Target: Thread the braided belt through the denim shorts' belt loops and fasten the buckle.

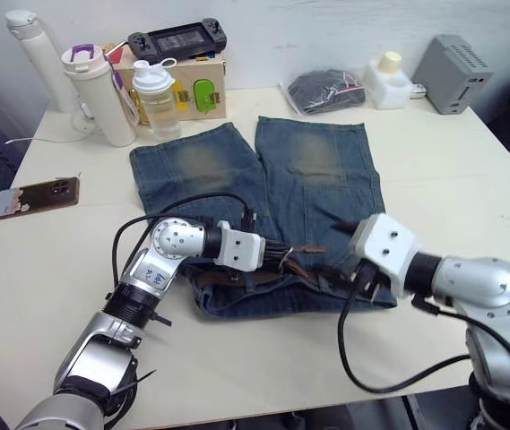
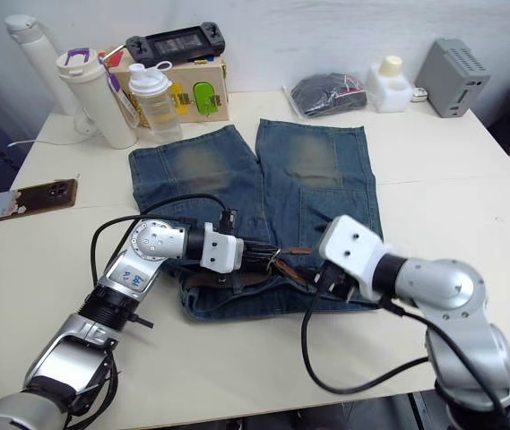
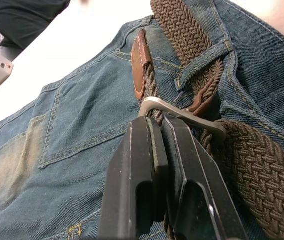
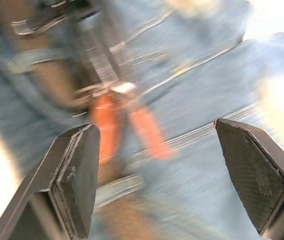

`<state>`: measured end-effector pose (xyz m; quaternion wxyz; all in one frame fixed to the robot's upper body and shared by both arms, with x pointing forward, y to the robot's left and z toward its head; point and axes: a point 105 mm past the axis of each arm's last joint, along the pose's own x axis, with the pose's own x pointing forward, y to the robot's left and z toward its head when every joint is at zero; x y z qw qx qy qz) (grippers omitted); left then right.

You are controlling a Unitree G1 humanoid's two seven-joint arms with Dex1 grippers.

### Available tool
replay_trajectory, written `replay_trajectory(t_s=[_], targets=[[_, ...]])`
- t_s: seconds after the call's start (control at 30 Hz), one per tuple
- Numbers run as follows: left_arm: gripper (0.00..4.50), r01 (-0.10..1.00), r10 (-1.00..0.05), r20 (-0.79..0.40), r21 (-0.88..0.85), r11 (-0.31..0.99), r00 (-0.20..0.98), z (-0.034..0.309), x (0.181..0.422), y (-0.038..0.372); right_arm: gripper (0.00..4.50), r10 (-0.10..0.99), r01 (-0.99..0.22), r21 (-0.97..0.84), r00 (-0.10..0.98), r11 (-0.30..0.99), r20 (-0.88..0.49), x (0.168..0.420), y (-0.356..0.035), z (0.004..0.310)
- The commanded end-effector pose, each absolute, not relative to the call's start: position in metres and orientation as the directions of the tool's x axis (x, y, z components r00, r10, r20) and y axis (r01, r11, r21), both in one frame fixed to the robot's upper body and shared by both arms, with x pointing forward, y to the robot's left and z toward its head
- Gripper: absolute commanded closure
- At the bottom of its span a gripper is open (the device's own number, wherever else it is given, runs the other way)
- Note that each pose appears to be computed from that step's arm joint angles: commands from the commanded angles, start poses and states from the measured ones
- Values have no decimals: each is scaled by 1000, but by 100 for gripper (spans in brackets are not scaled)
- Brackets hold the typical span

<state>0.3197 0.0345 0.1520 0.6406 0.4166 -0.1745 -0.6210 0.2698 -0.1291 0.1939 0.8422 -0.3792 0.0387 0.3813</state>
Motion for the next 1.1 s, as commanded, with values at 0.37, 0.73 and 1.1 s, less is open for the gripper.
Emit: replay_trajectory(t_s=[0.37, 0.73, 1.1], targets=[[450, 593, -946, -272, 796, -119, 175, 163, 318, 32, 141, 598, -602, -766, 707, 226, -379, 286, -106, 170], [450, 581, -943, -270, 806, -111, 195, 164, 319, 33, 436, 587, -611, -762, 704, 215, -399, 283, -105, 160], [56, 786, -957, -166, 612, 90, 239, 187, 312, 77, 450, 558, -589, -769, 736, 250, -382, 286, -112, 158]])
